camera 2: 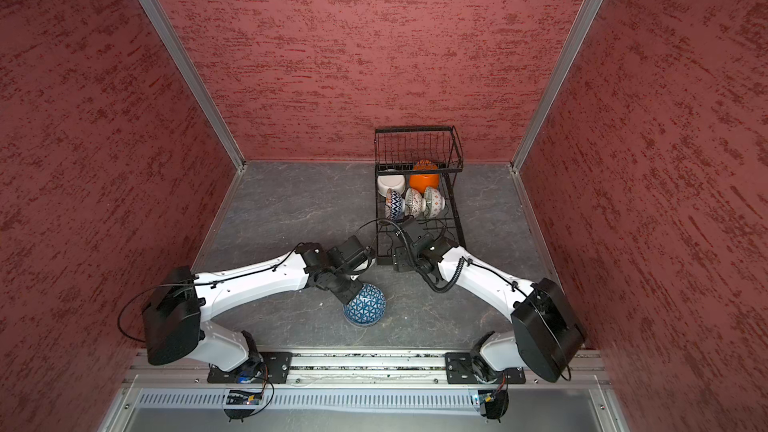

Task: Load the bowls into the dish rack
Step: 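Lower the left gripper onto the rim of the blue patterned bowl, then grasp the blue bowl rim with the left gripper and tilt it upright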

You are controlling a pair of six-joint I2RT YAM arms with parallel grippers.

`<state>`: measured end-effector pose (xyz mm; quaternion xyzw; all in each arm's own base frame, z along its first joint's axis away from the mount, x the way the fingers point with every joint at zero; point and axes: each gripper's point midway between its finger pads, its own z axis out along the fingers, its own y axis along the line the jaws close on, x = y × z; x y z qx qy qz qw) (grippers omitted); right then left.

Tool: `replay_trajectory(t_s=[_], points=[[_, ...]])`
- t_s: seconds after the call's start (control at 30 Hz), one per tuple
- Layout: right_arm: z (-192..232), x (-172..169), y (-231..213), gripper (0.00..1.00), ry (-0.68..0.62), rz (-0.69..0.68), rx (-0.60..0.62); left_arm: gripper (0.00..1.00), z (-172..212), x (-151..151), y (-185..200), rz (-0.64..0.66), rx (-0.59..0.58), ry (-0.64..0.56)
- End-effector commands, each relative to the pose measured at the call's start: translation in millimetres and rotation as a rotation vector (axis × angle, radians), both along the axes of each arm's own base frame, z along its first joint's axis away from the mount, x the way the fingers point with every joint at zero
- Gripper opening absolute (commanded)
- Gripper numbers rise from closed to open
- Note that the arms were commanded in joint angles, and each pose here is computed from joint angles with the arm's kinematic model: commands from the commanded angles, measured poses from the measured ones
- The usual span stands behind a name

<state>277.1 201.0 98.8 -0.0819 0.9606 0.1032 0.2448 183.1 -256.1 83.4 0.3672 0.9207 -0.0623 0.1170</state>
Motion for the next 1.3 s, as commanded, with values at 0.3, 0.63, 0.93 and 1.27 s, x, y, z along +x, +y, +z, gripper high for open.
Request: replay_trajectory(t_s=[0.3, 0.63, 0.93, 1.27], points=[[4.0, 2.5, 3.6, 0.76, -0.007, -0.005, 0.025, 0.03, 5.8, 9.7, 12.4, 0.037, 0.009, -0.089], [5.6, 3.2, 7.7, 0.76, 0.000, 0.001, 0.039, 0.00, 11.7, 8.1, 18.6, 0.060, -0.031, -0.114], [5.5, 4.2, 11.3, 0.76, 0.013, 0.008, 0.042, 0.00, 16.1, -3.7, 12.2, 0.049, -0.105, -0.083], [11.2, 5.9, 13.4, 0.76, 0.012, 0.006, 0.050, 0.00, 15.1, -16.7, 7.1, 0.022, -0.120, -0.049]])
